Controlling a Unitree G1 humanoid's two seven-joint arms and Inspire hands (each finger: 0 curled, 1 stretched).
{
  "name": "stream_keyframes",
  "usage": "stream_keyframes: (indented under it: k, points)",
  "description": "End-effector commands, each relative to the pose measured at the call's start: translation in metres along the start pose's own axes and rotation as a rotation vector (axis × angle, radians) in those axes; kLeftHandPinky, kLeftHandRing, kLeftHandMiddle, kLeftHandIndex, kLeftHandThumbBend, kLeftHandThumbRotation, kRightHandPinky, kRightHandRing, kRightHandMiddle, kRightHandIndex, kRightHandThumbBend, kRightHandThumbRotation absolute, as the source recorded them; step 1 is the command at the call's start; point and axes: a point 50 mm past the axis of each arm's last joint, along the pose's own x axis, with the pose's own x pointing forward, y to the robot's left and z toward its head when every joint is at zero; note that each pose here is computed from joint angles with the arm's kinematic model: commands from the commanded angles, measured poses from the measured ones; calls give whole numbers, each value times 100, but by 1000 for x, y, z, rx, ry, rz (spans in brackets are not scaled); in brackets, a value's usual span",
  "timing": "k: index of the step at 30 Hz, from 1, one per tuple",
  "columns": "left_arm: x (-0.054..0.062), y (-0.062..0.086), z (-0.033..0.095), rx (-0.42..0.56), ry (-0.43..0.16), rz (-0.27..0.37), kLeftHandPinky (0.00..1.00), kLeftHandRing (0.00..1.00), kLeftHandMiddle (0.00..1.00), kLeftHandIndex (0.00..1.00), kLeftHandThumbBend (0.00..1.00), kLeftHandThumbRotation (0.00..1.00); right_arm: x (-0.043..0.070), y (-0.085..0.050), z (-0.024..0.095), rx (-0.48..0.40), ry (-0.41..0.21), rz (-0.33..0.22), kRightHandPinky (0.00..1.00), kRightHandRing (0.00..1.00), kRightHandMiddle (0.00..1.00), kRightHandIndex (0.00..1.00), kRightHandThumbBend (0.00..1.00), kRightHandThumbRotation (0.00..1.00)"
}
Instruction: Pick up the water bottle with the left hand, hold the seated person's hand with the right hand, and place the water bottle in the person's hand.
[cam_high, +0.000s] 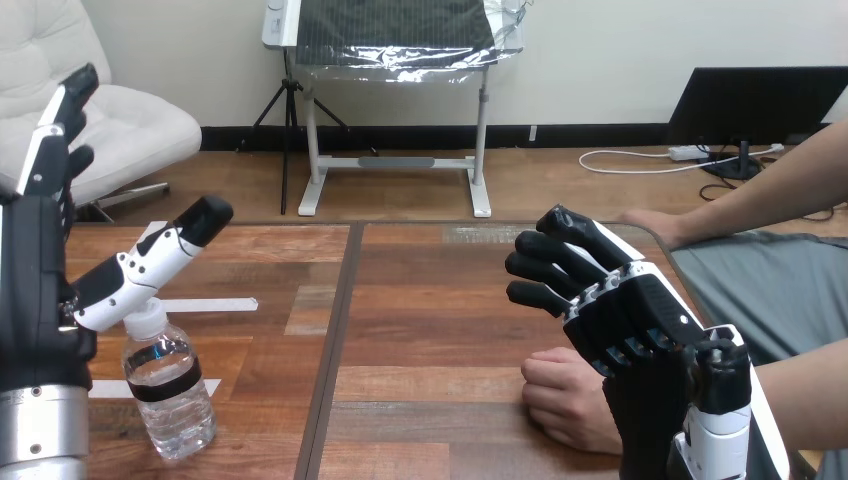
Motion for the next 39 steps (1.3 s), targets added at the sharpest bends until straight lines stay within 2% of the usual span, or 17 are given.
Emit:
stream_keyframes:
  k: [1, 10, 13, 25, 39]
  points:
    - [14, -1, -2, 16, -22, -2, 92, 96, 94, 91, 100, 49, 7, -1, 4, -7, -49, 16, 77, 80, 81, 83, 66, 100]
    - [15, -3, -15, 14, 18, -11, 98, 98, 96, 93, 100, 46, 7, -1, 5, -5, -47, 21, 75, 80, 81, 82, 67, 100]
    - [14, -4, -22, 5, 51, -16, 99, 98, 97, 94, 100, 45, 7, -1, 5, -11, -45, 22, 75, 80, 81, 82, 67, 100]
    - [11, -6, -44, -2, 128, -36, 100, 100, 98, 96, 100, 42, 6, -2, 6, -14, -43, 26, 74, 79, 81, 82, 67, 100]
    - [8, -8, -59, -2, 186, -62, 100, 100, 100, 98, 100, 41, 6, -3, 7, -8, -36, 28, 74, 79, 81, 83, 67, 100]
